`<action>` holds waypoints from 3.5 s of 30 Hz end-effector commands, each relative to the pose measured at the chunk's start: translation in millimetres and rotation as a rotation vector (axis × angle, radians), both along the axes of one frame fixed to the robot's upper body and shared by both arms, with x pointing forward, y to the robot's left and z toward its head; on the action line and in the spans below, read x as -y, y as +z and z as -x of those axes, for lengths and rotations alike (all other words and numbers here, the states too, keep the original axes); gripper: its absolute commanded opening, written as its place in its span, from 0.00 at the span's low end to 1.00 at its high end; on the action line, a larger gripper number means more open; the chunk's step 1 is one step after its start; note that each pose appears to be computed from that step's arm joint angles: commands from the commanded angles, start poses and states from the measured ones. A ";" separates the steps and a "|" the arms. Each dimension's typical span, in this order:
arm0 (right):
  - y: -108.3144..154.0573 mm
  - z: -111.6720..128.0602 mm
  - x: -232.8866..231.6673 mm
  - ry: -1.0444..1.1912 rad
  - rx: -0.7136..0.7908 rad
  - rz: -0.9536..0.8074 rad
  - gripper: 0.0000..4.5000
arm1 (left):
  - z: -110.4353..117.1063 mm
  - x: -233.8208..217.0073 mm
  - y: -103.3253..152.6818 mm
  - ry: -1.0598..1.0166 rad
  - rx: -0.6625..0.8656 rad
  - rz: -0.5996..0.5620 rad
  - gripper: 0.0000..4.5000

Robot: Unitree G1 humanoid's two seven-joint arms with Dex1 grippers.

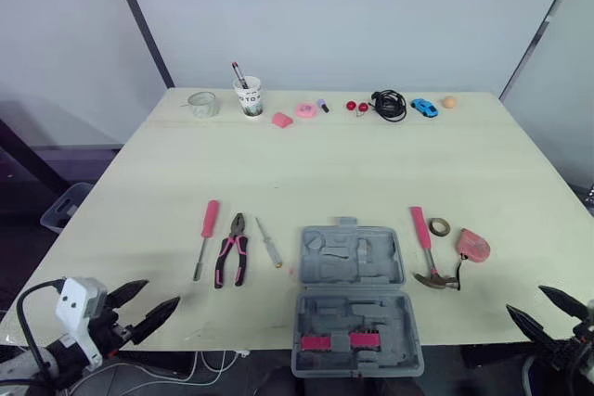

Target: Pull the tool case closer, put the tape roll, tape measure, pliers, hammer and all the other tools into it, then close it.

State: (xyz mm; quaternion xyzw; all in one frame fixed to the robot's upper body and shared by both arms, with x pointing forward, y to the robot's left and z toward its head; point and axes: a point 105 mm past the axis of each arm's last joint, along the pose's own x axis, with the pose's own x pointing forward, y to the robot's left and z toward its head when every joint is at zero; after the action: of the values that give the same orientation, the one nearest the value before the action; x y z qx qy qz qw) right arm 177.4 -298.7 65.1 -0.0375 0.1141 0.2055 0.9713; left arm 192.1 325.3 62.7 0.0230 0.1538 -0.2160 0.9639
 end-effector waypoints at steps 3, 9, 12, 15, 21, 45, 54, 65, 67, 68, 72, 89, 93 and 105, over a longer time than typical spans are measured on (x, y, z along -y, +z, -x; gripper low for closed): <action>17.5 -8.0 -11.7 0.078 0.037 -0.017 0.99 | -9.2 16.9 14.0 -0.036 0.059 -0.002 0.99; 28.4 -19.8 -26.5 0.151 0.058 -0.029 0.99 | -23.4 38.8 21.2 -0.053 0.097 0.013 0.99; 32.2 -25.3 -34.9 0.205 0.067 -0.042 0.99 | -29.6 49.1 24.1 -0.051 0.111 0.010 0.99; 33.0 -28.3 -43.2 0.274 0.069 -0.040 0.99 | -32.5 56.7 25.0 -0.043 0.112 0.001 0.99; 34.8 -33.6 -55.5 0.372 0.090 -0.052 0.99 | -37.5 68.5 31.7 -0.036 0.114 -0.028 0.99; 45.0 -131.2 -80.8 0.573 -0.120 0.503 0.99 | -43.3 147.7 77.1 -0.790 0.175 -0.012 0.99; 39.9 -157.2 -80.4 0.751 -0.262 0.838 0.99 | -45.6 159.7 85.6 -0.878 0.184 0.058 0.99; 29.1 -178.7 -78.7 0.848 -0.335 1.024 0.99 | -38.8 175.5 100.5 -0.948 0.208 0.103 0.99; 26.1 -181.2 -77.8 0.857 -0.353 1.049 0.99 | -36.9 179.0 102.1 -0.960 0.214 0.108 0.99; 24.3 -181.8 -76.7 0.860 -0.368 1.057 0.99 | -36.1 181.0 103.6 -0.965 0.219 0.111 0.99; 20.2 -187.4 -77.0 0.861 -0.388 1.080 0.99 | -35.6 184.4 105.4 -0.968 0.228 0.113 0.99; 12.1 -200.2 -84.4 0.863 -0.402 1.085 0.04 | -33.8 185.5 103.4 -0.953 0.243 0.112 1.00; 17.5 -198.6 -78.0 0.860 -0.408 1.090 0.04 | -33.8 186.4 103.3 -0.956 0.249 0.110 1.00; 57.1 -170.9 -72.8 0.936 -0.409 1.160 0.04 | -35.2 188.8 103.4 -0.966 0.275 0.108 1.00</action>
State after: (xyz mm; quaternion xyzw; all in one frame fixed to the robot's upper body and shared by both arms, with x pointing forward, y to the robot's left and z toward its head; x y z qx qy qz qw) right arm 350.1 -233.0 110.7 -0.5440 0.3701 0.5006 0.5626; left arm 229.0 139.0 159.8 0.0572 0.0033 -0.6365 0.7692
